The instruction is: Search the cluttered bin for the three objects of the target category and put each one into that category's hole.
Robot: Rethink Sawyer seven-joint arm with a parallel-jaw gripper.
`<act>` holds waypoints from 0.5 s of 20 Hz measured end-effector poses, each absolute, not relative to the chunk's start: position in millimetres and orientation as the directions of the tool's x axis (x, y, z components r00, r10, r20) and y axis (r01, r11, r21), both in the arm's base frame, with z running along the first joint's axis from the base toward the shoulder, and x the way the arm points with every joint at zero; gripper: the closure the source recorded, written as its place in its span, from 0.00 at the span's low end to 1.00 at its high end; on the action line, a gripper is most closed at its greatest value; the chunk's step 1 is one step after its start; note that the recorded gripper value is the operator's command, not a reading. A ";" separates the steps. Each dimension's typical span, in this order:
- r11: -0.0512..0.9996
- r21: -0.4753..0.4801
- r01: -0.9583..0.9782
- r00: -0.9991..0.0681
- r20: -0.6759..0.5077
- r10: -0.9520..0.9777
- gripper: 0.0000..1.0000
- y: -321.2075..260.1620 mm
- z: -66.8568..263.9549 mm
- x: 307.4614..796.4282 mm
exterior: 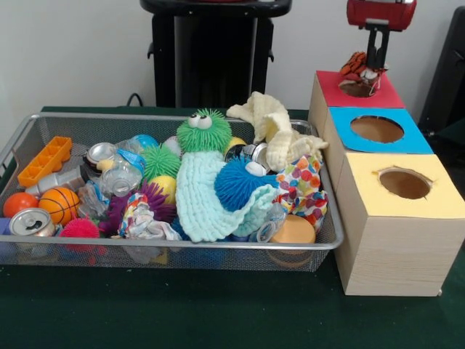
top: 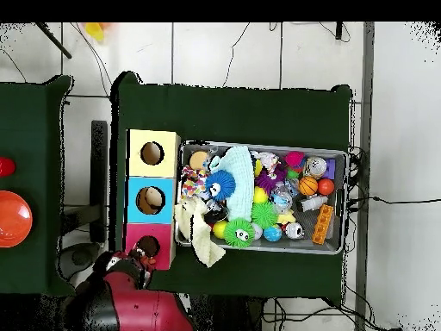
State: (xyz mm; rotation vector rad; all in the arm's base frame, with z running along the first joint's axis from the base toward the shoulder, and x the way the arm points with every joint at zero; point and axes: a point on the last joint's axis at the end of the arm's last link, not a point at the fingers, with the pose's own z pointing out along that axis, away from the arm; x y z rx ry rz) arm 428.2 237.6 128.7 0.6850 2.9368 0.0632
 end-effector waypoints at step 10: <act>0.882 0.045 0.468 -0.878 -0.090 0.470 1.00 222.2 133.8 429.6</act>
